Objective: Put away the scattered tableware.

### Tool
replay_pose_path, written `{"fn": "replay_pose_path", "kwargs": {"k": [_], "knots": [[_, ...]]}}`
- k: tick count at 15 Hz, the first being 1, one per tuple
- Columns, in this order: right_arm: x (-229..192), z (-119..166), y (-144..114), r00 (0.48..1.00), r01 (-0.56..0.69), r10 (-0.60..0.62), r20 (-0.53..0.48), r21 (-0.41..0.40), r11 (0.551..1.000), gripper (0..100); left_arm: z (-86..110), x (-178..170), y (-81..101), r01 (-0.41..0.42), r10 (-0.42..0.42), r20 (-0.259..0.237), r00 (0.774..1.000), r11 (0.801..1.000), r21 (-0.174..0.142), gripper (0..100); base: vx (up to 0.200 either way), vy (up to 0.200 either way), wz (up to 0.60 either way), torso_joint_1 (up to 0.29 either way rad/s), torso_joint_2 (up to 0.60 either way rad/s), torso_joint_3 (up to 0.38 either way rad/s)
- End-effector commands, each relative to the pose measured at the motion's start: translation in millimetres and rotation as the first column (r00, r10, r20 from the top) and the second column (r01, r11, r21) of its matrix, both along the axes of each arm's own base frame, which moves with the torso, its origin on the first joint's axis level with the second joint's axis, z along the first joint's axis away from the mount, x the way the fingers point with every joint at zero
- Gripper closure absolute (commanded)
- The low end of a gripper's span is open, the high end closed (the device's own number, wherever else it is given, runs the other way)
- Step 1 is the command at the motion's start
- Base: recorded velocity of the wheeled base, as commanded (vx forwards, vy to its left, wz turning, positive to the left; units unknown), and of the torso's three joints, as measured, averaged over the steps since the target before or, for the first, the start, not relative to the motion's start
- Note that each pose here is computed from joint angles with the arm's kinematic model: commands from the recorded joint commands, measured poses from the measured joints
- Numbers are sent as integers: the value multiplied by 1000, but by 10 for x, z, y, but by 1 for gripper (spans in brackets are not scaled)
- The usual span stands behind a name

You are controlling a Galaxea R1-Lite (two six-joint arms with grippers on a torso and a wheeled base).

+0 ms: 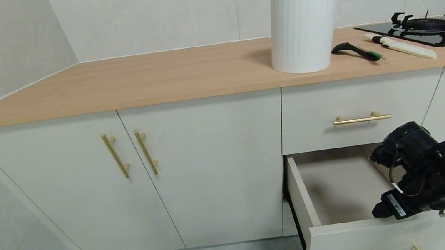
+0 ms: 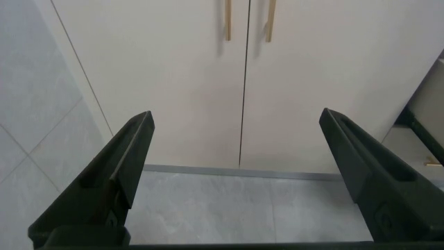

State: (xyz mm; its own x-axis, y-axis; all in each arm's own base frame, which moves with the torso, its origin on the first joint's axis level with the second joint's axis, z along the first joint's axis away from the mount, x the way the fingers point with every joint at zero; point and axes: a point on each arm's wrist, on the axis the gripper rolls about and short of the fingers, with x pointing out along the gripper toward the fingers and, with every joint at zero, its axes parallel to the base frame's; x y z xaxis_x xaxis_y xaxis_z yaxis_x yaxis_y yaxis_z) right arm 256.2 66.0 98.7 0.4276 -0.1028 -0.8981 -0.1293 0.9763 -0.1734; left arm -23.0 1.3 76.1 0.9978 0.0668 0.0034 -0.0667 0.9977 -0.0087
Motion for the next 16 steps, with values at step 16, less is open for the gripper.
{"fn": "replay_pose_path", "kwargs": {"k": [16], "knots": [[-423,259,-14,969,-103,84,-232,-68,992,0,4,-1,0,-1,1,1,1000,1000,-1,0,0,0,0,0,0,0]]}}
